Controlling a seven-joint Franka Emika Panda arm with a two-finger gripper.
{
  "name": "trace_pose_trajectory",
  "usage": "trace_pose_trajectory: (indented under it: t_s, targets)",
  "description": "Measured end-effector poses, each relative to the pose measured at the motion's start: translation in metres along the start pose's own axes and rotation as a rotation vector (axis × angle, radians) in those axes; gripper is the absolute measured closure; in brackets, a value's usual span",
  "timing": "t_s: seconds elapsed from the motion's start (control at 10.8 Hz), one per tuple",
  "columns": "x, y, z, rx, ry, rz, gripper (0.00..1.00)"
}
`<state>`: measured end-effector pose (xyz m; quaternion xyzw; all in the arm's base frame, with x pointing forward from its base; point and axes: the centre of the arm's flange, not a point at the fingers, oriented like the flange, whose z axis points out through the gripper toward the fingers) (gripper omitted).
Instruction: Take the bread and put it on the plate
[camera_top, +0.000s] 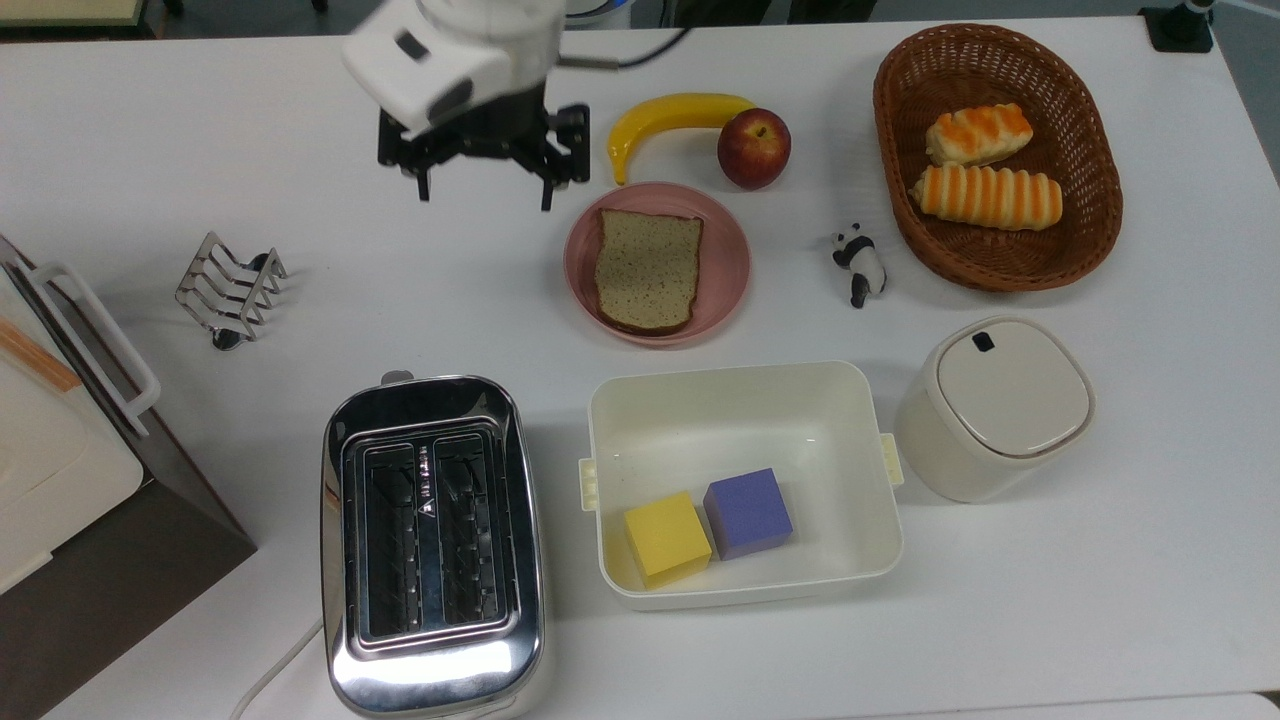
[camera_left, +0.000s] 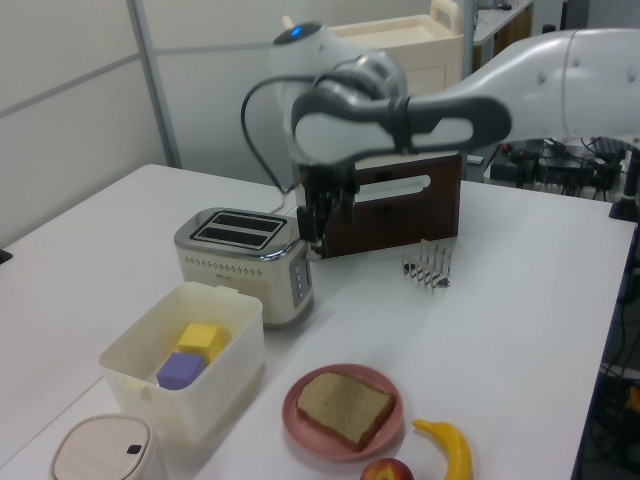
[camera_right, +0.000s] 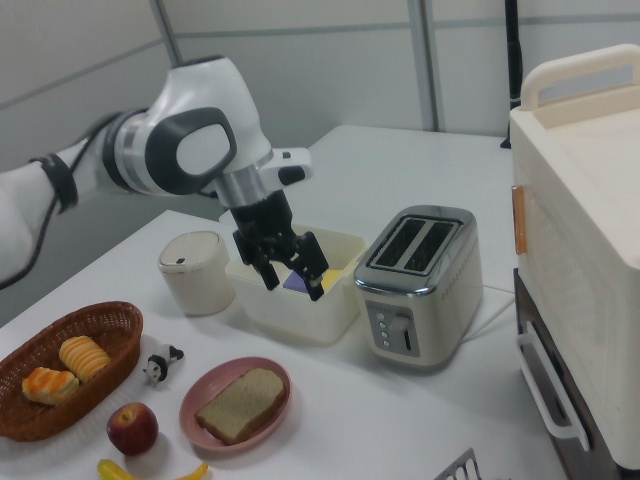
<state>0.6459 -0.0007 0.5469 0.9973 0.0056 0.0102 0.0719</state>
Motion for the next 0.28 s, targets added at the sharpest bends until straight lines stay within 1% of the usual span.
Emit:
trace_pose_trajectory:
  t_s: [0.09,0.28]
  targets:
    - [-0.005,0.007,-0.014,0.032,0.022,0.035,0.0]
    - [-0.013,0.012,-0.035,0.077,0.05,0.116,0.0]
